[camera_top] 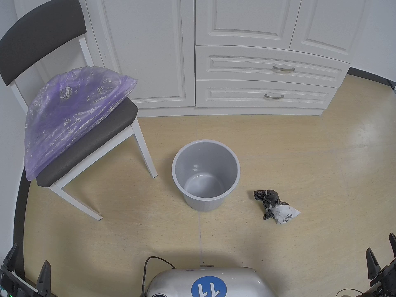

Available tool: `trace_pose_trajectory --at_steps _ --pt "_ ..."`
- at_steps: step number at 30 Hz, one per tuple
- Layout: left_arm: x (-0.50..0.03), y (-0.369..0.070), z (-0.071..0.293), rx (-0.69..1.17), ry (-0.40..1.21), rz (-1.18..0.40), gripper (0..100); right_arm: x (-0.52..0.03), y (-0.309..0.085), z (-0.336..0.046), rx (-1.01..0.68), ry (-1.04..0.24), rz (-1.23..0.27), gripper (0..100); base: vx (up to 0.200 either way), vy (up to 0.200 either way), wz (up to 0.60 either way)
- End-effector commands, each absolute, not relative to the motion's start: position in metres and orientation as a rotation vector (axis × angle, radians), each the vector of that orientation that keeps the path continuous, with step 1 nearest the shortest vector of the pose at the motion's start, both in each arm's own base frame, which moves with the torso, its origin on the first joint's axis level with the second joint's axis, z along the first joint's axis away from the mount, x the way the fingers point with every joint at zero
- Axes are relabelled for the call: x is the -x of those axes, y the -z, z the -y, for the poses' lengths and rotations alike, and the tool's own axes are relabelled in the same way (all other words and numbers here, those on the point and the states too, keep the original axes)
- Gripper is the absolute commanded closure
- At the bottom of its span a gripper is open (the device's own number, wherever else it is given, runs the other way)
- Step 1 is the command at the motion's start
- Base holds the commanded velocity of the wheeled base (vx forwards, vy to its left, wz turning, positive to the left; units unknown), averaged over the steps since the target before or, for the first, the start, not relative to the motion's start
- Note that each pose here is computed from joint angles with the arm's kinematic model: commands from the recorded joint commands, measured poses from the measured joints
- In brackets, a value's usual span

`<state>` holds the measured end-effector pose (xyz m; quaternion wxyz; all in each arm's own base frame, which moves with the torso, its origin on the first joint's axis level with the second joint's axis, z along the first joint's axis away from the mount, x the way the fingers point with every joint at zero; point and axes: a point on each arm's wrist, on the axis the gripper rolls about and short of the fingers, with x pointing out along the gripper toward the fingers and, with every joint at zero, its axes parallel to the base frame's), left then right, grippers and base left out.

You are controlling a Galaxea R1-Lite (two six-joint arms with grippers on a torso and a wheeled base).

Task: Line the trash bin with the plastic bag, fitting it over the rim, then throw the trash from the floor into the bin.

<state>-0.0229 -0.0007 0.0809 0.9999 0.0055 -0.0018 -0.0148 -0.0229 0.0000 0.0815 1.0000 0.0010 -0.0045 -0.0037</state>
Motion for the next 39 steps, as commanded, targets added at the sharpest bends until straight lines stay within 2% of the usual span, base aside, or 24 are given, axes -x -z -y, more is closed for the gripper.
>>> trace_pose_trajectory --at_steps 1,18,23,29,30,33,34,35,36,39 --pt "0.023 -0.076 0.001 -0.012 0.029 0.0 0 0.023 -0.076 0.0 -0.005 0.009 0.005 0 0.0 0.0 0.0" --pt "0.023 -0.076 0.001 -0.048 0.029 0.008 0 0.023 -0.076 0.0 0.043 -0.007 0.009 0 0.0 0.0 0.0" --pt "0.023 -0.076 -0.001 0.045 -0.026 0.005 0 0.023 -0.077 0.0 -0.025 0.02 0.014 0 0.0 0.0 0.0" --pt "0.023 -0.077 0.0 -0.015 -0.012 0.011 0 0.023 -0.078 0.0 0.031 0.002 0.025 0 0.0 0.0 0.0" --pt "0.023 -0.077 0.0 -0.015 -0.011 0.012 0 0.025 -0.087 0.0 0.009 0.002 0.074 0 0.0 0.0 0.0" --pt "0.026 -0.092 0.0 0.028 -0.006 0.097 0 0.037 -0.123 0.0 -0.216 -0.031 0.23 0 0.0 0.0 0.0" --pt "0.027 -0.097 0.0 0.045 -0.002 0.12 0 0.038 -0.125 0.0 -0.231 -0.034 0.228 0 0.0 0.0 0.0" --pt "0.034 -0.123 0.0 0.138 0.037 0.218 0 0.037 -0.128 -0.001 -0.224 -0.041 0.167 0 0.0 0.0 0.0" --pt "0.037 -0.137 0.0 0.159 0.07 0.236 0 0.033 -0.129 -0.001 -0.194 -0.051 0.111 0 0.0 0.0 0.0" --pt "0.03 -0.161 -0.001 0.123 0.155 0.183 0 0.021 -0.14 -0.002 -0.102 -0.098 0.003 0 0.0 0.0 0.0"
